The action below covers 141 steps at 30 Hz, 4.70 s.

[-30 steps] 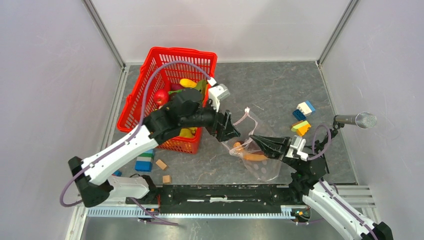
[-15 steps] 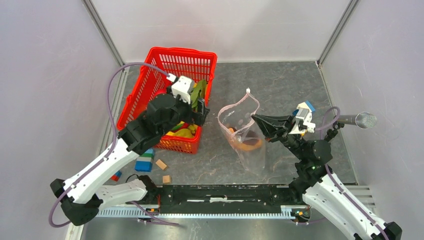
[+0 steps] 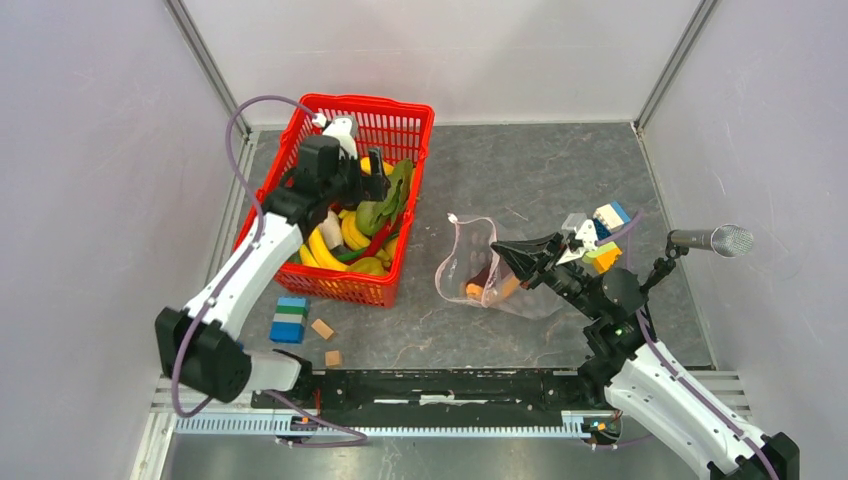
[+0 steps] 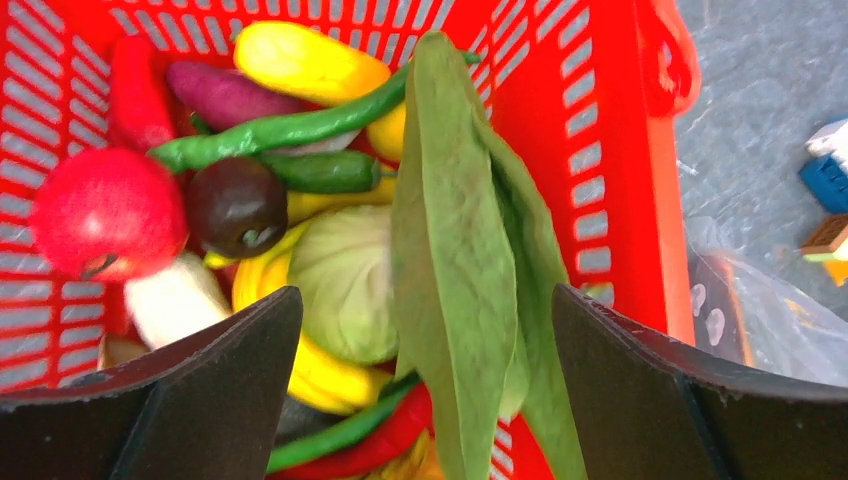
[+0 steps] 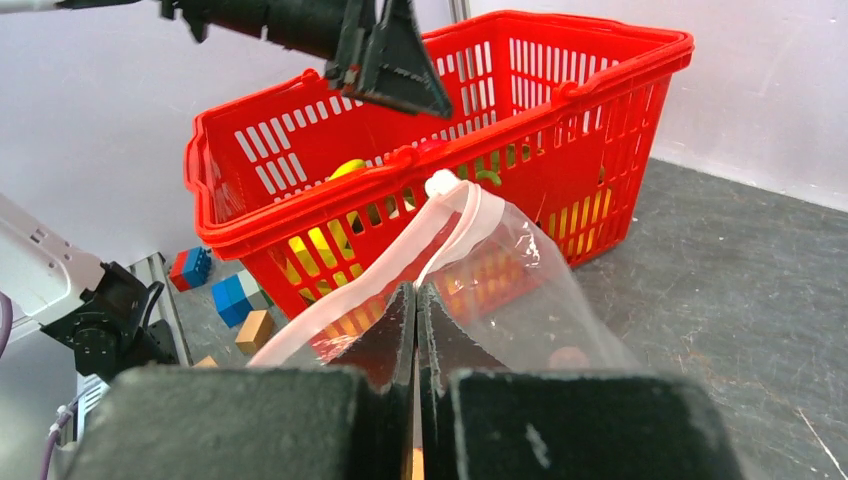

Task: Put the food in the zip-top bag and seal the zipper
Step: Pick up the fake vegetable from the bin, then place the fake vegetable in the zipper food storage bag.

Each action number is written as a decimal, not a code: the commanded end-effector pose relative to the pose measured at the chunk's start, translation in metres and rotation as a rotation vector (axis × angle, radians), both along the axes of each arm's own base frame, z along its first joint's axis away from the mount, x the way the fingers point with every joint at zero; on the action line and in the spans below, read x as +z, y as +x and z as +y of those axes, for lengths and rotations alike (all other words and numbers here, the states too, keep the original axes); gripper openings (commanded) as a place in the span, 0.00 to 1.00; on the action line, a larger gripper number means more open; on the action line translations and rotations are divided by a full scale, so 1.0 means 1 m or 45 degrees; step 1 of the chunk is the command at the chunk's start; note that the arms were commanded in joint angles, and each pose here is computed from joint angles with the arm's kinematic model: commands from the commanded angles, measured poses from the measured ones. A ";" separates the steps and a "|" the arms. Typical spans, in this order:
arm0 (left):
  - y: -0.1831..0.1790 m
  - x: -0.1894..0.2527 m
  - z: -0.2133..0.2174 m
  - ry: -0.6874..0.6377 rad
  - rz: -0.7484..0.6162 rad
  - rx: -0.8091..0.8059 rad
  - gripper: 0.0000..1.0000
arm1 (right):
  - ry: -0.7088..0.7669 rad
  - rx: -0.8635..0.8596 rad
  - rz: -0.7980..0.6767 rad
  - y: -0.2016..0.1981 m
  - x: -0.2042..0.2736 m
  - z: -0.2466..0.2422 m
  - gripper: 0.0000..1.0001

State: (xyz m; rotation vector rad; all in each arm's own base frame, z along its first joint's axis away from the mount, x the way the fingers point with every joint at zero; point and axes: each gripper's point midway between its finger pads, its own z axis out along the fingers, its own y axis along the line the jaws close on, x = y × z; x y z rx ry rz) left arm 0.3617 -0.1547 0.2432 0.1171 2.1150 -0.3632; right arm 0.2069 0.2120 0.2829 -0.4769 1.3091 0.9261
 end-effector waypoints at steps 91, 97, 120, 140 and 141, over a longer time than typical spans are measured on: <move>-0.246 0.057 -0.073 0.041 0.434 -1.090 0.02 | 0.129 0.013 -0.067 -0.012 0.002 -0.006 0.00; -0.225 0.061 -0.095 0.013 0.389 -1.003 0.02 | 0.120 0.051 -0.079 -0.016 0.003 -0.002 0.00; -0.187 0.026 -0.203 -0.127 0.510 -0.984 0.06 | 0.012 0.325 -0.228 -0.054 0.006 0.027 0.00; -0.178 0.027 -0.204 -0.152 0.402 -0.965 0.82 | 0.169 0.082 -0.174 -0.031 -0.005 0.004 0.00; -0.178 0.030 -0.200 -0.144 0.382 -0.964 0.83 | 0.186 0.060 -0.161 -0.029 -0.007 0.002 0.00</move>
